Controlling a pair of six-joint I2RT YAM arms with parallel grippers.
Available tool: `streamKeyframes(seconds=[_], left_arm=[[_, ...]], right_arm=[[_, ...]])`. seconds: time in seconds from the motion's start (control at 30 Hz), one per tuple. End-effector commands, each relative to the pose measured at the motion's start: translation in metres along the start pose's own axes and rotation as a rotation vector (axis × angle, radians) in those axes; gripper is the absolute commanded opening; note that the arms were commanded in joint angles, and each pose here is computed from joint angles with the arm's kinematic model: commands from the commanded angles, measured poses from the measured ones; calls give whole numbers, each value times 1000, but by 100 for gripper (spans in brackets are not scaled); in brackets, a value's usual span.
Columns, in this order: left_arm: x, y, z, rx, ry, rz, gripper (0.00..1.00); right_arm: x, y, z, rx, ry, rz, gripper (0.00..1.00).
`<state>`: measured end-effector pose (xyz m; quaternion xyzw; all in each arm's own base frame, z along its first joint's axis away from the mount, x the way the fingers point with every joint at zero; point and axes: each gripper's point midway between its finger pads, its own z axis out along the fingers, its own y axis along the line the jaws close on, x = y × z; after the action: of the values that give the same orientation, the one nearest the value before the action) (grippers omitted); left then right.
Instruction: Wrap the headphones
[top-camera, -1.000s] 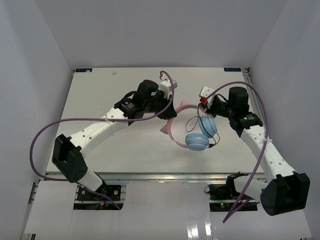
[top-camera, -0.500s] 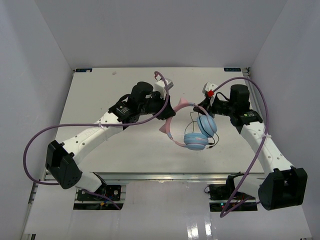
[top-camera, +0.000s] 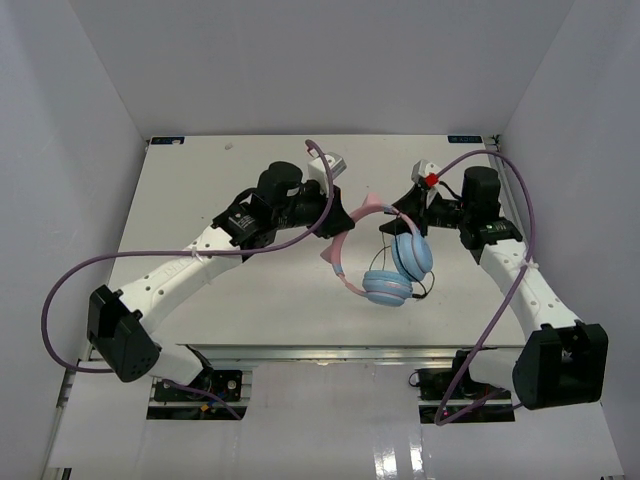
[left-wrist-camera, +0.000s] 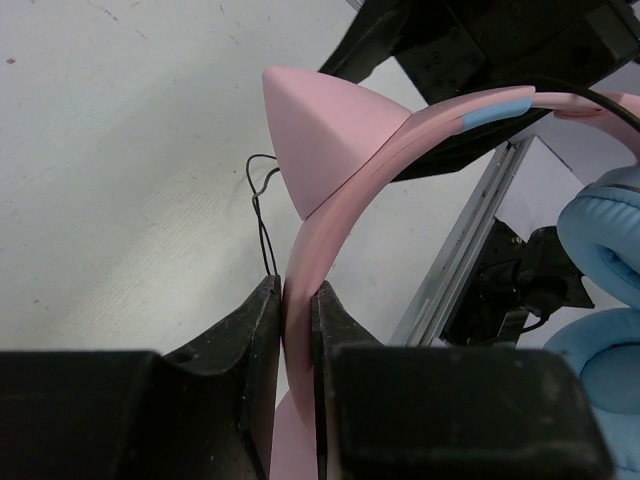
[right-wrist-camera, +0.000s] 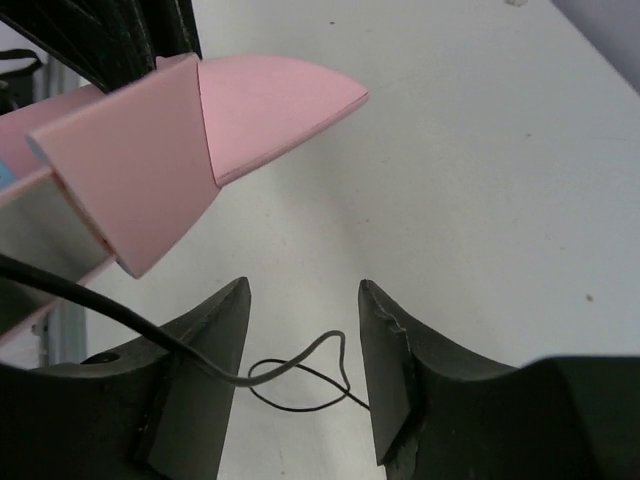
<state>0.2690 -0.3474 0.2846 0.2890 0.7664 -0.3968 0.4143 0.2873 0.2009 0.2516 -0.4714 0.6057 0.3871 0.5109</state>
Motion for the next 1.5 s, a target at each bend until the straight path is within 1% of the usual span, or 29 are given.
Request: streamKeyframes(seconds=[0.0, 0.07, 0.27, 0.37, 0.5, 0.6, 0.67, 0.87, 1.0, 1.13, 1.23, 1.3, 1.37, 1.4, 1.47], left_arm=[[-67, -36, -36, 58, -177, 29, 0], [-67, -35, -36, 50, -166, 21, 0], [-87, -43, -43, 55, -200, -2, 0], [-100, -42, -47, 26, -228, -24, 0], [-127, -44, -55, -8, -290, -51, 0], [-148, -41, -62, -53, -354, -76, 0], [-160, -40, -66, -72, -394, -95, 0], [-190, -20, -85, -209, -534, -144, 0], [-204, -9, -97, -269, -611, -168, 0], [-214, 5, -108, -335, -664, -189, 0], [-213, 18, -114, -397, -695, -214, 0], [-213, 26, -121, -436, -731, -238, 0], [-206, 37, -119, -475, -749, -264, 0], [-205, 40, -121, -491, -762, -276, 0], [-201, 49, -120, -524, -779, -303, 0]], right_arm=[[-6, 26, 7, -154, -118, 126, 64], [-11, 24, 10, -167, -150, 150, 69], [-1, 14, 25, -187, -145, 138, 77], [7, 12, 34, -211, -135, 136, 77], [21, 18, 41, -254, -132, 141, 77], [35, 29, 44, -285, -125, 171, 74], [36, 34, 43, -297, -131, 169, 72], [40, 51, 35, -320, -129, 175, 66], [40, 62, 30, -332, -120, 174, 65], [43, 69, 26, -325, -113, 147, 64], [45, 74, 23, -318, -105, 140, 61], [43, 76, 22, -310, -104, 127, 56], [38, 77, 20, -288, -104, 106, 47], [37, 77, 20, -279, -101, 96, 45], [32, 74, 21, -255, -92, 76, 36]])
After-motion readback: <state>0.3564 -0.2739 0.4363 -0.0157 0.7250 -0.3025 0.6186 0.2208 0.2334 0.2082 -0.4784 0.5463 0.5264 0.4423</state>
